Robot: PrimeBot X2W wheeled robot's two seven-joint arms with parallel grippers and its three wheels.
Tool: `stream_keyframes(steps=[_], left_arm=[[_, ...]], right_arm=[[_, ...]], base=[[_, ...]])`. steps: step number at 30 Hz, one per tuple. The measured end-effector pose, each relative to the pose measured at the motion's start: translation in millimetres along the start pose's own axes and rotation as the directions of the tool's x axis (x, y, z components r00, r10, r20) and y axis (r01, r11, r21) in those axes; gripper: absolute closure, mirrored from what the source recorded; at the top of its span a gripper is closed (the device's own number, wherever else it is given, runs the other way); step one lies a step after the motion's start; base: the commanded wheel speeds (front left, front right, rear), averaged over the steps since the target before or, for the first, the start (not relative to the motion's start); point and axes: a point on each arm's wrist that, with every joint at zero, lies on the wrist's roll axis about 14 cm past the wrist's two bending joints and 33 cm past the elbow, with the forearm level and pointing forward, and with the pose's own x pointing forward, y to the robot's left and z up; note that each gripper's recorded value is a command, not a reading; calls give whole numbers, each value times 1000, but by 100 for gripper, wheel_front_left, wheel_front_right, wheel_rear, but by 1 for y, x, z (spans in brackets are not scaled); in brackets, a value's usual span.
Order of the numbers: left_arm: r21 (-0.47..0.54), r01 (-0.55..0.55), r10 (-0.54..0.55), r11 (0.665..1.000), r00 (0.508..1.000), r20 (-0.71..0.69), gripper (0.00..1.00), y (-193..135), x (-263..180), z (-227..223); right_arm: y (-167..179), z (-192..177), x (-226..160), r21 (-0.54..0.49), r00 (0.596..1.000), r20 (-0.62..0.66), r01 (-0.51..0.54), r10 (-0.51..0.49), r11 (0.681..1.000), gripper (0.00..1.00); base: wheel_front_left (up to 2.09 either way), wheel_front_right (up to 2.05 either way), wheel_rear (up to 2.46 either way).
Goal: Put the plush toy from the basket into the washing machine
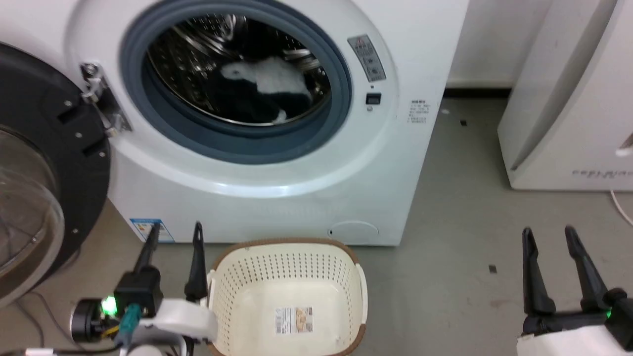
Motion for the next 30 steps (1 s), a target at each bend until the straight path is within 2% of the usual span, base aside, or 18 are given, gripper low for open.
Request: stream_keyframes(steps=[10, 11, 30], left_arm=[[-15, -8, 8, 1000, 1000, -6, 0, 2, -27, 1], [-15, -8, 8, 1000, 1000, -6, 100, 2, -27, 1], [-16, 2, -2, 1000, 1000, -22, 100, -1, -25, 1]], right_arm=[[6, 3, -11, 3, 1000, 1, -16, 16, 1000, 0], [6, 3, -11, 3, 1000, 1, -16, 16, 1000, 100], [6, -2, -12, -4, 999, -33, -19, 19, 1000, 100]], base=[[0, 0, 0], [0, 0, 0], [0, 0, 0]])
